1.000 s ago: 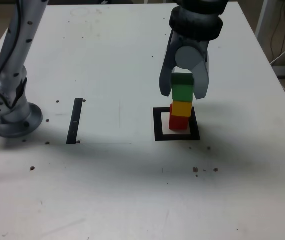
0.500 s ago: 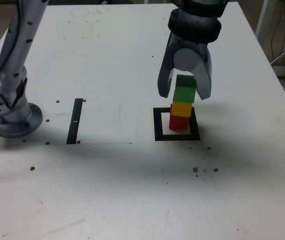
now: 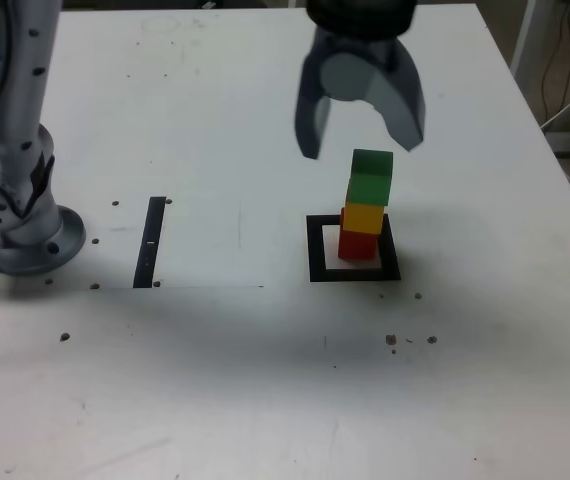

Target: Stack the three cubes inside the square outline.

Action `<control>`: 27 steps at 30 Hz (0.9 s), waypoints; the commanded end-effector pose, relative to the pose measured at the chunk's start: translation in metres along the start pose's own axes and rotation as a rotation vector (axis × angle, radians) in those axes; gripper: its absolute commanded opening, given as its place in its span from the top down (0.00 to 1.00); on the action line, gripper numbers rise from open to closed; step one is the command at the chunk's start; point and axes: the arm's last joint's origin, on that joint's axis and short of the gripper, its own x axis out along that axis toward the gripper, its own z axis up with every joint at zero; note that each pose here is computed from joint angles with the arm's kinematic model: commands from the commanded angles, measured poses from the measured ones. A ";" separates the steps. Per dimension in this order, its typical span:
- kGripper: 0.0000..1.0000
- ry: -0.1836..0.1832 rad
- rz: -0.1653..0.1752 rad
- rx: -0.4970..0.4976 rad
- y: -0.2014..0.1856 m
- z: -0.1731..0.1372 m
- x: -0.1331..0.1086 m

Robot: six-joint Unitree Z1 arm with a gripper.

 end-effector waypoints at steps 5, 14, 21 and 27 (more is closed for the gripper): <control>0.01 0.011 0.002 -0.016 -0.004 -0.038 -0.001; 0.01 0.007 0.008 -0.060 -0.012 -0.104 0.015; 0.01 0.027 -0.018 -0.086 -0.021 -0.148 0.044; 0.01 0.051 -0.055 -0.090 -0.028 -0.169 0.076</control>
